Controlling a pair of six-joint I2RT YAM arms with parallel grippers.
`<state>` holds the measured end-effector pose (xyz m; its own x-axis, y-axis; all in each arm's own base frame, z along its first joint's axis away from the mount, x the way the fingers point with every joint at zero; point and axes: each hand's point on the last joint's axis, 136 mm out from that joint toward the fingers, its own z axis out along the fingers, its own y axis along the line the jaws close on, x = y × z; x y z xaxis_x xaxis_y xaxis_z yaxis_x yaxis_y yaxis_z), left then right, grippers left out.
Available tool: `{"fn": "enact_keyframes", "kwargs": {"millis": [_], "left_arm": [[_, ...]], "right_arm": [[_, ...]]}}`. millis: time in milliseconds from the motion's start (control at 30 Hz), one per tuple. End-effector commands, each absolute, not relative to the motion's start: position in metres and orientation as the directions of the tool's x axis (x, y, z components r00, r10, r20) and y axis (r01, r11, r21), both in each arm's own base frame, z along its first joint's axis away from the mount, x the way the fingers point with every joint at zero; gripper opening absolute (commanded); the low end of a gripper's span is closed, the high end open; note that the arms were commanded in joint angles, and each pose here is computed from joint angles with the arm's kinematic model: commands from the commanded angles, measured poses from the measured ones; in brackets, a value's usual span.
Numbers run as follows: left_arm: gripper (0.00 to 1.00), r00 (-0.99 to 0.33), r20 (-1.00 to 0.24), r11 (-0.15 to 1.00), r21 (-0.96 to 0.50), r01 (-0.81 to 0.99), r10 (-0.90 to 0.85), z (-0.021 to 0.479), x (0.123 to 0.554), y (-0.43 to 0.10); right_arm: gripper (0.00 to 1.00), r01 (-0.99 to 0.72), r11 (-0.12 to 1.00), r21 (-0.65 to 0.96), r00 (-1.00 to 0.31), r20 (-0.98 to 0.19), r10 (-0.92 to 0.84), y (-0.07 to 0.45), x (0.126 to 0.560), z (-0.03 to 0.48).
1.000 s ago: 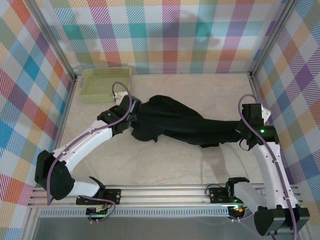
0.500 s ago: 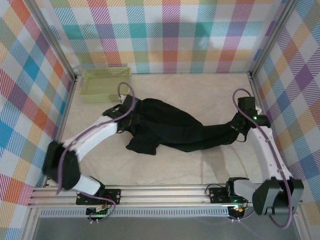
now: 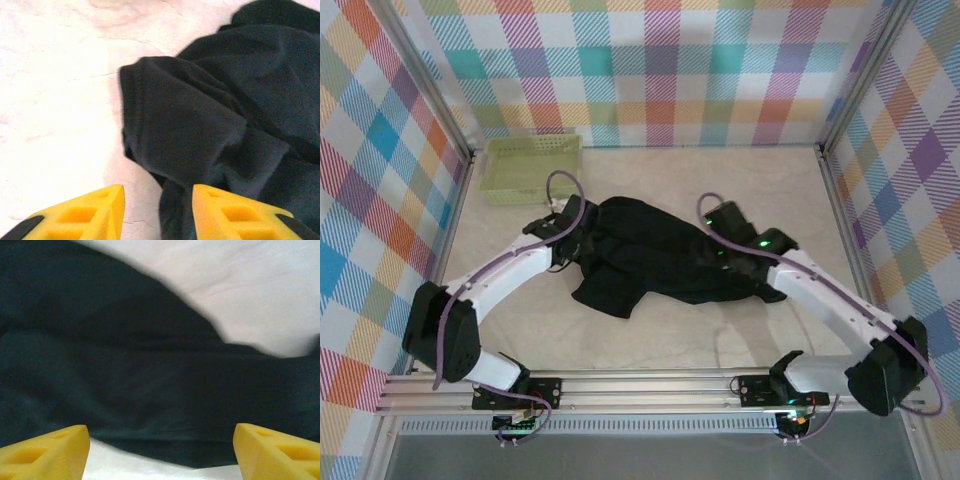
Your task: Fold the inside-out t-shirt
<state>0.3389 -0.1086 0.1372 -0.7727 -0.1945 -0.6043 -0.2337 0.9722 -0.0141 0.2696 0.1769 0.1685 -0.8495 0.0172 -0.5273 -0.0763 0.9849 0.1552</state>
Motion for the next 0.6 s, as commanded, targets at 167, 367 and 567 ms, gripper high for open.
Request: {"fn": "enact_keyframes", "kwargs": {"millis": [167,367,567], "left_arm": [[0.57,-0.708,-0.621,0.925,-0.076,-0.372,-0.336,0.129,0.290,-0.065],[0.66,-0.699,-0.599,0.908,-0.124,-0.401,-0.391,0.117,0.277,-0.053],[0.69,-0.724,-0.570,0.917,-0.157,-0.368,-0.388,0.108,0.277,-0.063]], "right_arm": [[0.71,-0.153,0.932,0.328,-0.944,-0.329,-0.039,0.299,0.229,0.092],[0.63,-0.129,0.946,0.296,-0.968,-0.244,-0.055,0.327,0.224,0.056],[0.61,-0.103,0.965,0.242,-0.969,-0.245,-0.041,0.328,0.231,0.042]]}}
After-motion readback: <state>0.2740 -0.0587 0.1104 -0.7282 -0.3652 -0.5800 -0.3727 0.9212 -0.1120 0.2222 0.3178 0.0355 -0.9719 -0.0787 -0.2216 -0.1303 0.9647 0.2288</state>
